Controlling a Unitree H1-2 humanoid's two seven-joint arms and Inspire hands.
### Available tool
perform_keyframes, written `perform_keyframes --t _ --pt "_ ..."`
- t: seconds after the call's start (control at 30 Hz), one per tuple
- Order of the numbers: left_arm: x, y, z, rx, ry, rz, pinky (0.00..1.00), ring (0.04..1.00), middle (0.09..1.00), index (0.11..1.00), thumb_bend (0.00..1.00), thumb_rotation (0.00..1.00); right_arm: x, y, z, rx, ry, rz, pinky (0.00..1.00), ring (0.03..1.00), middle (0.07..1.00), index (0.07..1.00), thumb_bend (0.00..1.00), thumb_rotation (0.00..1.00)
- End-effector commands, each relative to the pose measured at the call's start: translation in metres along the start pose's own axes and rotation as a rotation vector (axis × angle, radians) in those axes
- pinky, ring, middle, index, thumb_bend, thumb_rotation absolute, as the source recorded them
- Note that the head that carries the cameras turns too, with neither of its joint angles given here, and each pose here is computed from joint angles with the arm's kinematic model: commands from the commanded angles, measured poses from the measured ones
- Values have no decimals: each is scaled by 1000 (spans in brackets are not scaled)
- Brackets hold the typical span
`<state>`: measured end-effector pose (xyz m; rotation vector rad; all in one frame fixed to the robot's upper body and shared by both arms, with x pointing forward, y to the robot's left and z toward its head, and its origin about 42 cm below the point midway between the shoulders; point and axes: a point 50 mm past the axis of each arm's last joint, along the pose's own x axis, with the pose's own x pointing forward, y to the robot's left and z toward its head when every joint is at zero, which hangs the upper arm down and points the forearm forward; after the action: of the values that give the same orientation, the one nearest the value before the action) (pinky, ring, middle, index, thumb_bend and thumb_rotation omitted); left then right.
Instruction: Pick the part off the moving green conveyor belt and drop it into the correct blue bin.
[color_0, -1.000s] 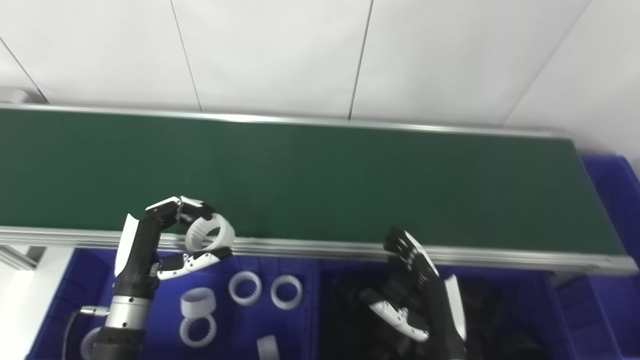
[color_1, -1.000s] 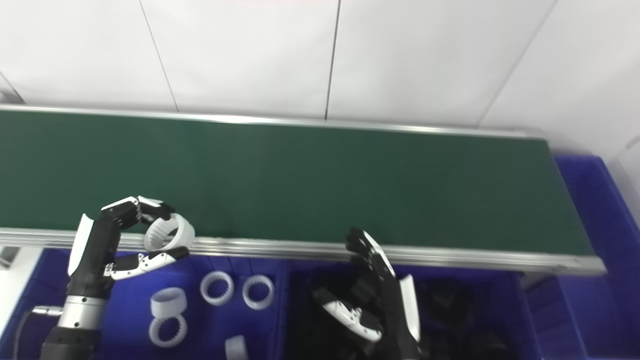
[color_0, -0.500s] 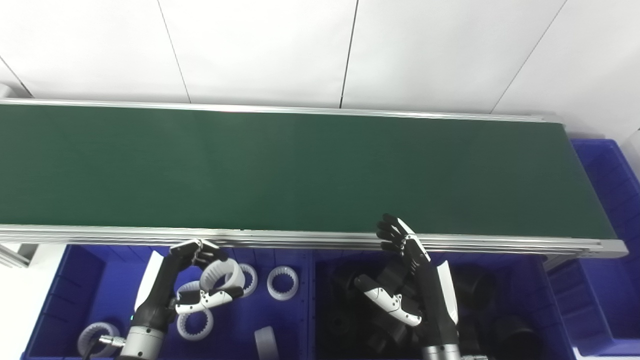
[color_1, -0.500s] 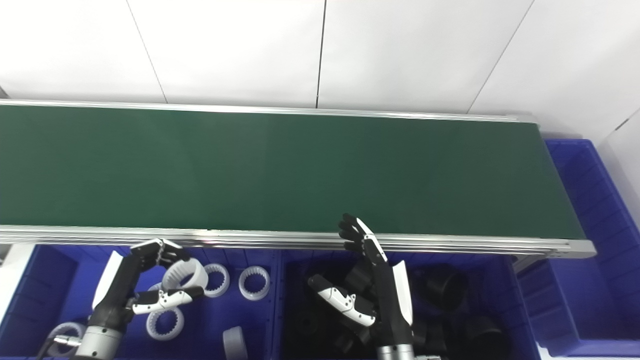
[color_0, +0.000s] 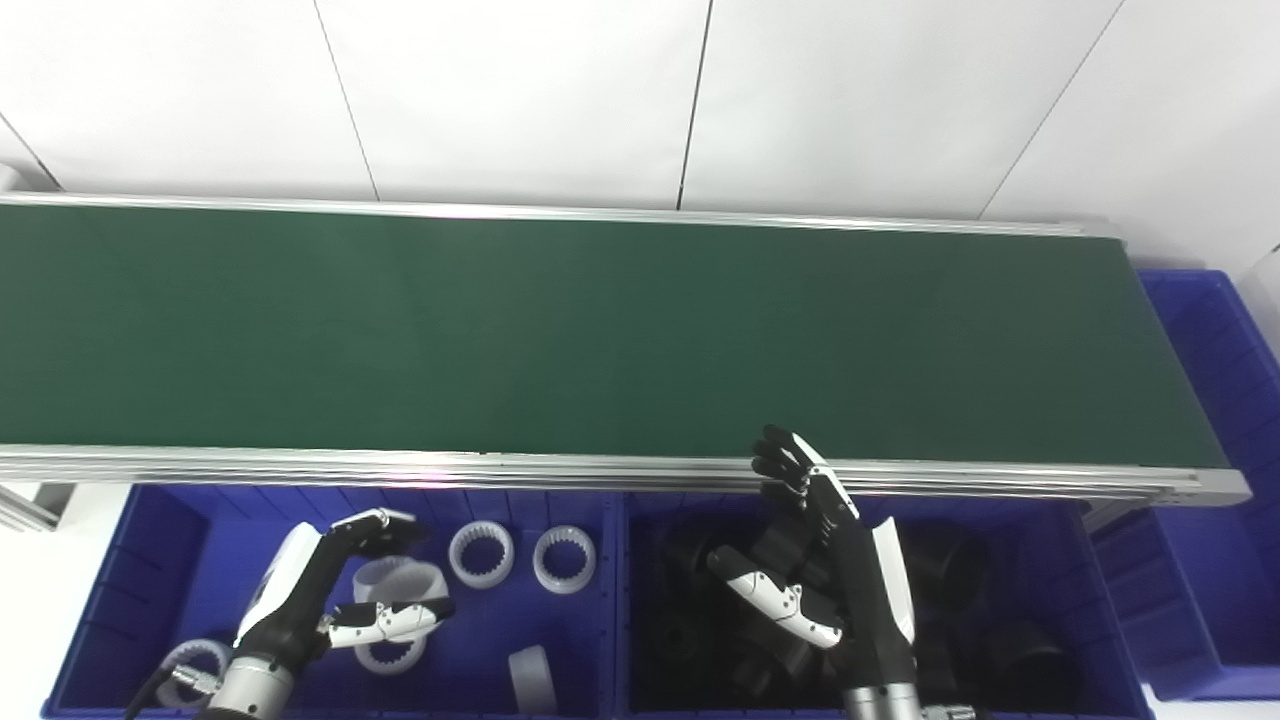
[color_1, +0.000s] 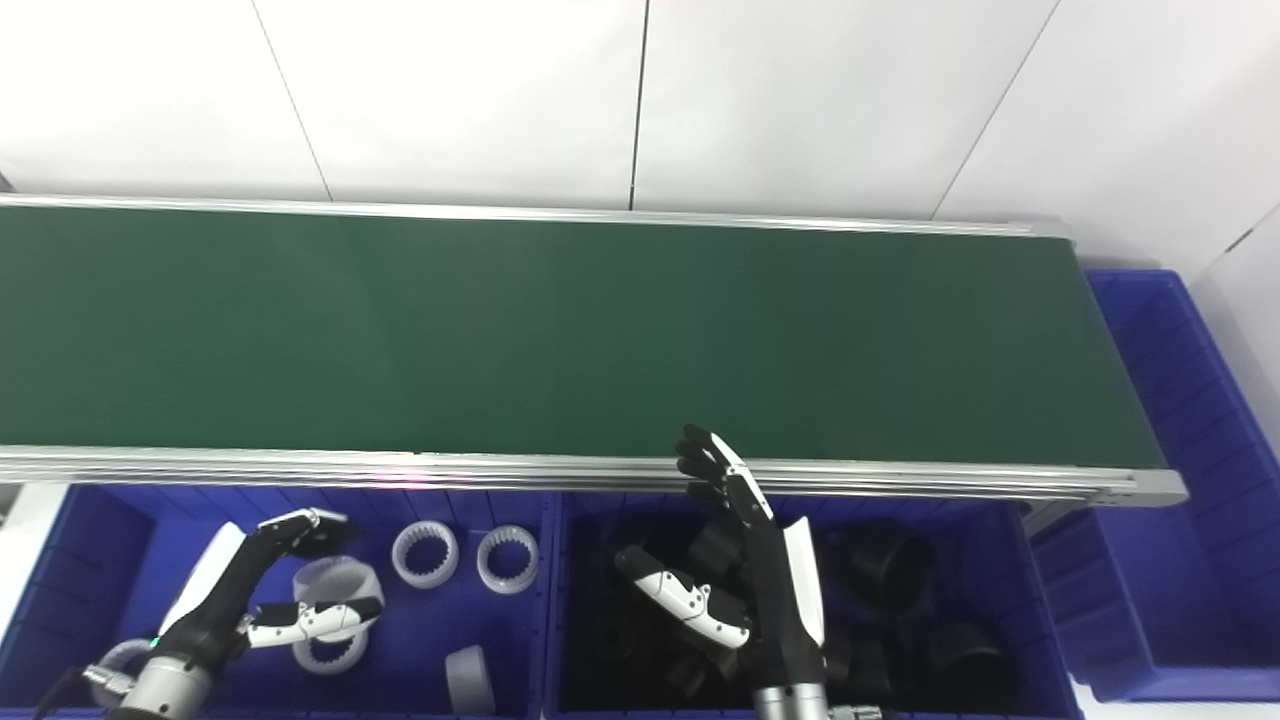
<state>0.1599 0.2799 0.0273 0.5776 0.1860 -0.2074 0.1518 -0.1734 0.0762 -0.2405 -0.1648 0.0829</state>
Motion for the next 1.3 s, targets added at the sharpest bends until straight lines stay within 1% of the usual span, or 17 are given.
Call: perform_keyframes --t 0.0,0.03,0.07,0.1,0.13,0.2,0.3,0.4,0.5,0.6,0.73,0.8,0.87,0.97,1.03,1.27 --pt "-1 4 13 -46 -127 51 846 917 943 922 989 508 4 -1 8 2 -35 -10 726 792 822 861 697 484" --pt "-1 4 14 -61 -150 58 843 915 941 923 995 510 3 -1 8 1 -35 -10 724 791 821 860 699 488" --pt "-1 3 17 -103 -197 67 841 914 940 923 999 512 3 -1 8 -1 -34 -9 724 791 821 860 700 490" --pt "-1 3 19 -132 -228 74 835 904 930 917 1000 510 3 -1 9 -2 -34 -9 723 791 821 861 700 494" --pt "-1 3 24 -163 -270 79 832 899 925 914 1000 510 3 -1 9 -4 -32 -9 723 791 821 862 700 496" --pt "1 4 34 -215 -327 83 807 868 900 904 1000 497 3 -1 8 -3 -29 -7 724 790 821 862 707 504" --pt "2 3 51 -302 -393 81 785 842 859 866 1000 467 3 -1 8 -3 -28 -5 724 790 824 862 700 491" --pt "2 3 62 -346 -437 74 772 833 847 845 1000 472 2 0 7 -4 -25 -5 723 788 823 861 700 490" --pt "4 1 76 -391 -489 75 746 798 826 819 1000 438 1 1 6 1 -15 0 728 792 825 866 706 498" --pt "7 0 81 -428 -508 77 732 774 814 809 1000 435 2 2 6 2 -16 -2 725 793 824 865 708 494" --pt "8 -2 83 -454 -518 71 736 776 814 809 1000 417 1 3 6 11 -8 5 733 798 829 869 714 507" --pt "9 -2 83 -432 -513 85 720 767 807 806 1000 428 2 4 6 13 -4 8 738 800 831 873 716 508" --pt "9 -2 83 -422 -512 86 718 764 805 803 1000 417 2 4 6 12 -4 9 737 799 831 874 713 503" --pt "9 -2 82 -427 -509 85 719 765 804 803 1000 412 3 5 5 14 -2 10 737 801 834 875 711 499" --pt "9 -3 80 -435 -503 77 735 774 811 810 992 395 3 5 6 10 0 10 731 796 831 875 719 516" --pt "12 -3 76 -441 -494 71 735 771 807 807 995 402 4 7 6 12 -4 6 723 793 830 874 723 518"
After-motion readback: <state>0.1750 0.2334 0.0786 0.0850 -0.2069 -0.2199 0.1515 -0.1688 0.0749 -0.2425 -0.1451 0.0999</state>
